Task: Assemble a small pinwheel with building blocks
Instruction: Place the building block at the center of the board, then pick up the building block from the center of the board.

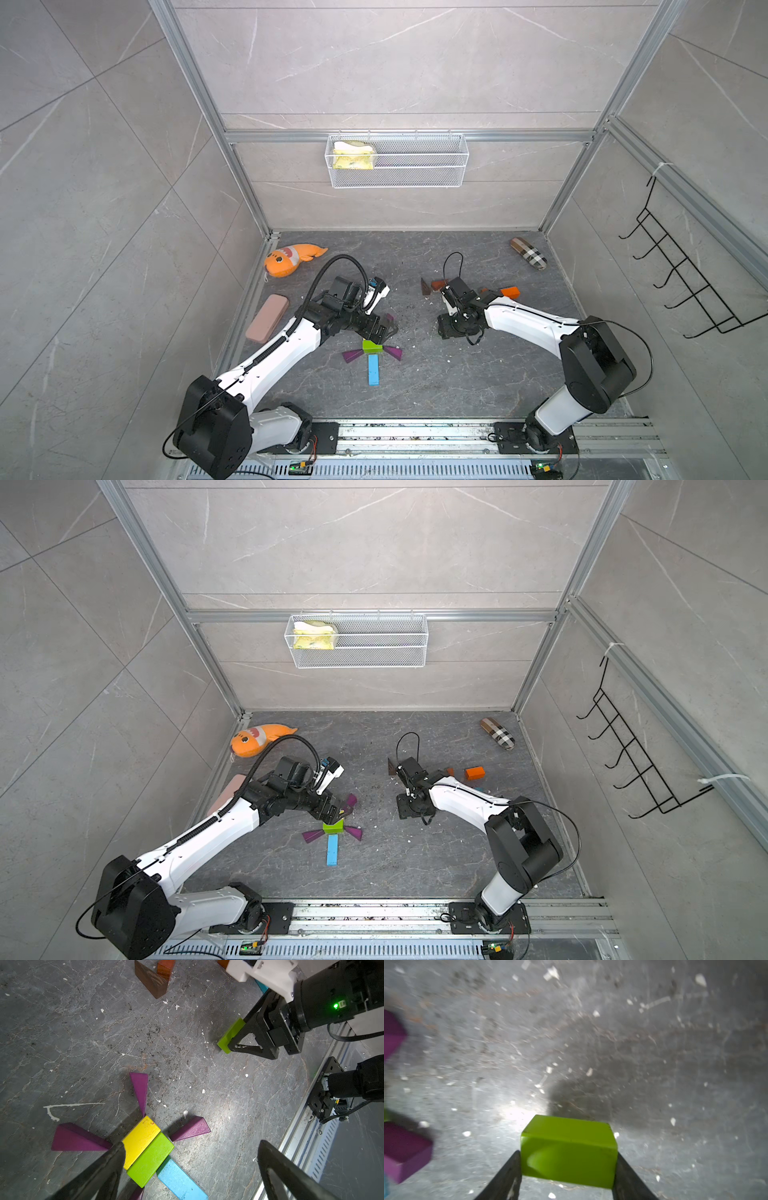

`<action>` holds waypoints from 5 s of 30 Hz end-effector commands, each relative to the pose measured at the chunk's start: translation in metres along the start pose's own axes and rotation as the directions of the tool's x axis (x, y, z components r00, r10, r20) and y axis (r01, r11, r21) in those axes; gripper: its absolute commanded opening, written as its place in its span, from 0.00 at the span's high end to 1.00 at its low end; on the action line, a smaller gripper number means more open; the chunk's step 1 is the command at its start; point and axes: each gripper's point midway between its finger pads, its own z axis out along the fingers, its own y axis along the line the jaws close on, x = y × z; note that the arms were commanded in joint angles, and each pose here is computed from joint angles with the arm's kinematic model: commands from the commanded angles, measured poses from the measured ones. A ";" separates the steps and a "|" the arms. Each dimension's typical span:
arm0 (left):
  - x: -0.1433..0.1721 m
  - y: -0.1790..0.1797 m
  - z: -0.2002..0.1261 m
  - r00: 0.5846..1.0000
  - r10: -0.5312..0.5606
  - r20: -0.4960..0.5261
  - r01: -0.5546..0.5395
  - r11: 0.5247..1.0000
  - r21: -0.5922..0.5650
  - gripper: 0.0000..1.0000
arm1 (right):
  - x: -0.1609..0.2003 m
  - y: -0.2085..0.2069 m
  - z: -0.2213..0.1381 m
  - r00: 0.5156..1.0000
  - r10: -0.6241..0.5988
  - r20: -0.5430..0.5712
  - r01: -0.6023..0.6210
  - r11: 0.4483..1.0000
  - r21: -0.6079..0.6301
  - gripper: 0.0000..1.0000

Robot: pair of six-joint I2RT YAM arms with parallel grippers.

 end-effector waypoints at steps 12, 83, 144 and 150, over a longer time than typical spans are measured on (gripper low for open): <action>-0.001 0.001 -0.004 0.999 0.034 0.003 -0.034 0.999 -0.015 0.00 | 0.006 0.007 0.015 0.997 0.079 -0.007 -0.079 0.997 0.027 0.48; -0.014 -0.016 -0.013 0.997 0.058 0.053 -0.061 0.996 0.062 0.00 | -0.130 -0.249 -0.011 0.984 -0.065 0.165 0.036 0.984 0.172 0.00; -0.031 -0.023 -0.041 0.988 0.032 0.151 -0.037 0.999 0.030 0.00 | -0.041 -0.143 -0.063 0.964 0.248 0.096 -0.258 0.958 0.125 0.47; -0.011 -0.005 -0.052 0.988 -0.079 0.131 0.091 0.992 -0.091 0.00 | 0.001 -0.079 -0.077 0.966 0.236 0.106 -0.247 0.964 0.100 0.46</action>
